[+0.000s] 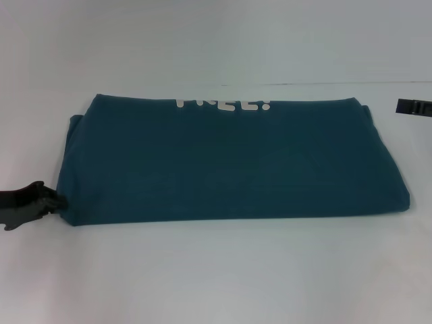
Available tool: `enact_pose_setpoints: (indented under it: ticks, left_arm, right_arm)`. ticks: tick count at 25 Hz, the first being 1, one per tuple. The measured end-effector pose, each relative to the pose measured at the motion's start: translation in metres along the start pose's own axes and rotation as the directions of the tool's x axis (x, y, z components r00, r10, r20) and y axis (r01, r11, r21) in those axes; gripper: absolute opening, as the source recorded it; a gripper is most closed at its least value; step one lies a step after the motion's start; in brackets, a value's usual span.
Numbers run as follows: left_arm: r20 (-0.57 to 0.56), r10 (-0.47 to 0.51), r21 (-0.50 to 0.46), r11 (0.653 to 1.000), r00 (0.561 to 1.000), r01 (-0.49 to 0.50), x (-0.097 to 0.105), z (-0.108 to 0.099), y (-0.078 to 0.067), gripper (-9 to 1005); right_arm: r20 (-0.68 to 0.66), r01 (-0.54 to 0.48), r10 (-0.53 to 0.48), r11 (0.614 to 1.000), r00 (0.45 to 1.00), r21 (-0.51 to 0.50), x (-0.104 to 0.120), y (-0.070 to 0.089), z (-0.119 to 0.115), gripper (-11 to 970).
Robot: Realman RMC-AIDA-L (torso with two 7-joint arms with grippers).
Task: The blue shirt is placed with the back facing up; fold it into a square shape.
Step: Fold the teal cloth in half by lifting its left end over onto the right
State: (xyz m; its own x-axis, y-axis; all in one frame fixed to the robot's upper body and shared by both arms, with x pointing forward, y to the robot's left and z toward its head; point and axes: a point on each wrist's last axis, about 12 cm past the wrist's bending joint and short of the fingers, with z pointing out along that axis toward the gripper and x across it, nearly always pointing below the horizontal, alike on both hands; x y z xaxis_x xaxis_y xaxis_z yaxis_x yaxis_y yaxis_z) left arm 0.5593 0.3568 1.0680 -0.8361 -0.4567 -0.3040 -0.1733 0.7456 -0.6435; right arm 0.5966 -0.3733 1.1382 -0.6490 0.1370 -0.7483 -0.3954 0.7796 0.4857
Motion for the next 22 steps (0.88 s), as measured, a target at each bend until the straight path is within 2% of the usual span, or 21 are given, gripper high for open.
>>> enact_pose_setpoints:
  ticks: [14,22]
  left_arm:
    - [0.037,0.053,-0.039,0.998,0.998,-0.052,-0.005,-0.016,0.011,91]
    - [0.072,0.002,-0.014,1.000,0.997,-0.001,-0.007,-0.025,0.016,93]
  right_arm:
    - [0.007,-0.028,0.028,0.999,1.000,-0.024,0.008,0.006,0.010,919]
    - [0.006,-0.028,0.028,0.999,1.000,-0.026,0.010,0.006,0.011,919]
